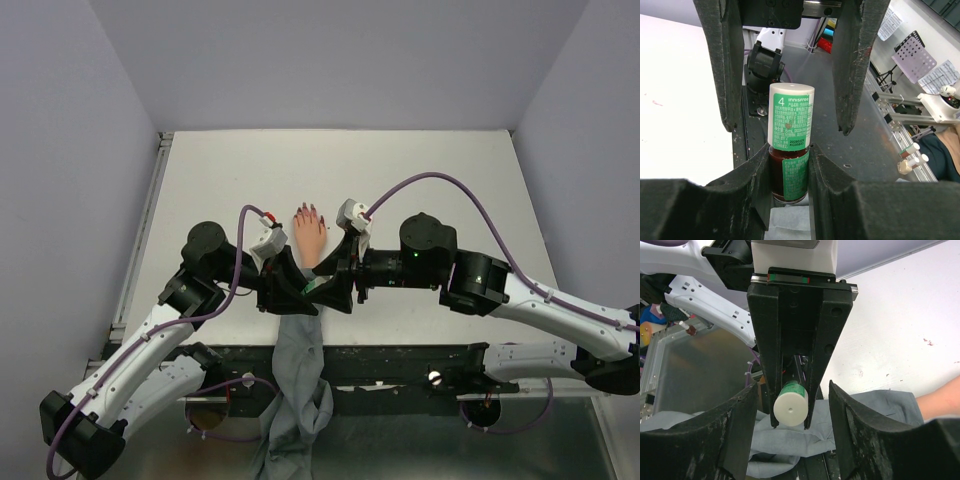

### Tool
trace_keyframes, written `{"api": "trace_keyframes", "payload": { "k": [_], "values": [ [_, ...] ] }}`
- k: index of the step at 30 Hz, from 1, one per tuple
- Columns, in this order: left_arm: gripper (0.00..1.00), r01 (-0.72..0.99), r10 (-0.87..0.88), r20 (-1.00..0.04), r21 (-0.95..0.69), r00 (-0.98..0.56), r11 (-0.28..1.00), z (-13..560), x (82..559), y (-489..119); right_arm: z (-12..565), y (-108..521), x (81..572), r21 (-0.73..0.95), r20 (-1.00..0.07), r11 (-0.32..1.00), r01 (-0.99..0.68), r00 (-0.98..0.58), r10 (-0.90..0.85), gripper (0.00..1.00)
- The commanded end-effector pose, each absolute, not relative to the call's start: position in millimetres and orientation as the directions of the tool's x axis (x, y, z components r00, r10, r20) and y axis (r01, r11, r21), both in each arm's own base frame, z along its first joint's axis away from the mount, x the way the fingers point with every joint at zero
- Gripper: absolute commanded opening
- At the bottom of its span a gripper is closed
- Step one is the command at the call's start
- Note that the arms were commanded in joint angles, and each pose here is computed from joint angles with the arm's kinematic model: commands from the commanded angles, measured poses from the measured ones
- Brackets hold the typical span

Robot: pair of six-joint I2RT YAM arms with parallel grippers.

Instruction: Paint the nails

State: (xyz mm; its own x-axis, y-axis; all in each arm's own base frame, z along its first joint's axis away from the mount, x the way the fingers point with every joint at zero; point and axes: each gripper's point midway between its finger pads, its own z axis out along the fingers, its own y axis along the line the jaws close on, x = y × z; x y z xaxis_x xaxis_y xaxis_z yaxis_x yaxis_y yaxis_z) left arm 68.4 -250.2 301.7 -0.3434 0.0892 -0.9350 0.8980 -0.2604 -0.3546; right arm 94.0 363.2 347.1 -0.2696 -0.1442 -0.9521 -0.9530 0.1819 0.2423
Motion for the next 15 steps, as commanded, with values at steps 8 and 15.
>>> {"api": "trace_keyframes", "payload": {
  "k": [8,15],
  "values": [
    [0.00,0.907,0.079,-0.948,-0.317,-0.308,-0.275,305,66,-250,343,363,95,0.254,-0.948,0.186,-0.949,-0.283,-0.145,0.14],
    [0.00,0.915,0.069,-0.950,-0.310,-0.303,-0.257,305,69,-250,336,362,97,0.262,-0.944,0.202,-0.944,-0.294,-0.147,0.01]
  ]
}}
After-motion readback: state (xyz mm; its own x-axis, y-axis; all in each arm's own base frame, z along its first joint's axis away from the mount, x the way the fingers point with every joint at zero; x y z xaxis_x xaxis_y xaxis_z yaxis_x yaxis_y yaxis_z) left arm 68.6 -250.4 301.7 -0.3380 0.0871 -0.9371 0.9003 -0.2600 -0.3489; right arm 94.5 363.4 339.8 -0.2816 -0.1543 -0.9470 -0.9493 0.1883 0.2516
